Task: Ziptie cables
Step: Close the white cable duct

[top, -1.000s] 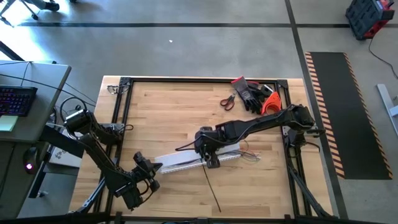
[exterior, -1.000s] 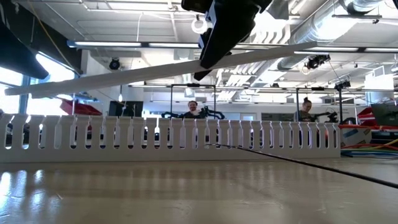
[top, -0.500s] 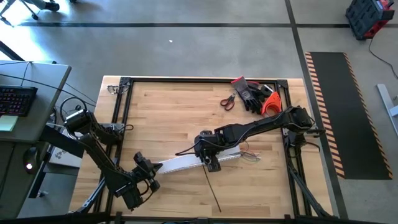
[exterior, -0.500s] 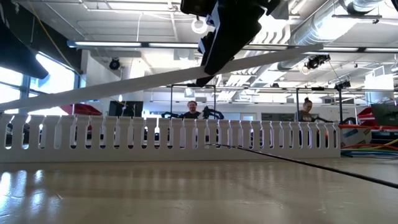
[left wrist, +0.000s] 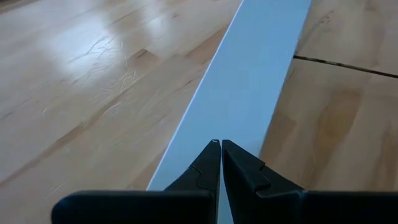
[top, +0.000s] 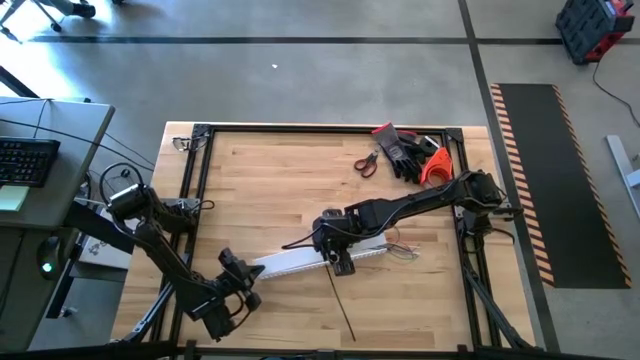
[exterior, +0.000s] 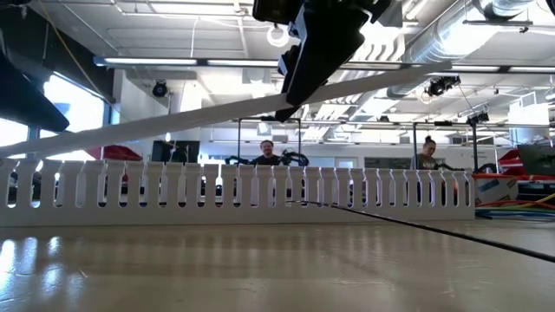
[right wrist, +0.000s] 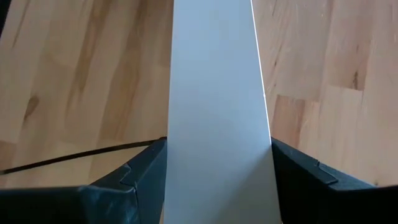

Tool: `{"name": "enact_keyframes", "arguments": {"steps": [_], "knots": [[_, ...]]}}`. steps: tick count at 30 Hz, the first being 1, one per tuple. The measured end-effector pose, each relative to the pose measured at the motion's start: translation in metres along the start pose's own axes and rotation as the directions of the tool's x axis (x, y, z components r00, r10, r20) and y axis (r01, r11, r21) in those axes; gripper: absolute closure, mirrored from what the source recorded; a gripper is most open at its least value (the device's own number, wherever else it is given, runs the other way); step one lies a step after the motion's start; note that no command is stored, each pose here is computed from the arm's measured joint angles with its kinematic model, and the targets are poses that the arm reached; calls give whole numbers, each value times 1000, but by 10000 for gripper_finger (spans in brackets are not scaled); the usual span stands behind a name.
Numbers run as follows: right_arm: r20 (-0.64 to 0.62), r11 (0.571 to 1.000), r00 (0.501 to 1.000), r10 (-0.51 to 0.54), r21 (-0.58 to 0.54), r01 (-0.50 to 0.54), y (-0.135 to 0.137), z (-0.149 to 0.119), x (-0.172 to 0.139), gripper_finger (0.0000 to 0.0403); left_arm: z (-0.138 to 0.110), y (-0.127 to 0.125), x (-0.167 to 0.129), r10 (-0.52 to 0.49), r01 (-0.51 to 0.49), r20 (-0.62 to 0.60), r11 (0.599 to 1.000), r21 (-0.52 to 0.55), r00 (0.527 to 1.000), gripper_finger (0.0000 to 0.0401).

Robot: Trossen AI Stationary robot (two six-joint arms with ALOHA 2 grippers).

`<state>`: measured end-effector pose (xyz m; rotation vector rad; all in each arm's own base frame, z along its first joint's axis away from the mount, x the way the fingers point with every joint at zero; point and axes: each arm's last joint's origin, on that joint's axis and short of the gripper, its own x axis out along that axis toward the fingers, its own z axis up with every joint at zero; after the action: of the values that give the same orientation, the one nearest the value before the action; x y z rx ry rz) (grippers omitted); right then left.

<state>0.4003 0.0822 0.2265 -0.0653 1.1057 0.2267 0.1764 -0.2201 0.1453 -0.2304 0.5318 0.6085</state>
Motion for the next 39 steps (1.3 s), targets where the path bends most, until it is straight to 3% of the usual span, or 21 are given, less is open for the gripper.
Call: {"name": "enact_keyframes", "arguments": {"steps": [15,26,39], "knots": [[-32,1000,999,3,10,-3,0,-2,9,192,-6,-2,7,18,-18,2,1000,6,1000,401],[-17,999,1000,-1,42,2,-4,-1,5,192,24,10,-11,17,-17,6,1000,14,1000,401],[-3,999,1000,-6,45,6,-4,0,5,192,23,10,-9,27,-27,4,999,19,1000,401]]}}
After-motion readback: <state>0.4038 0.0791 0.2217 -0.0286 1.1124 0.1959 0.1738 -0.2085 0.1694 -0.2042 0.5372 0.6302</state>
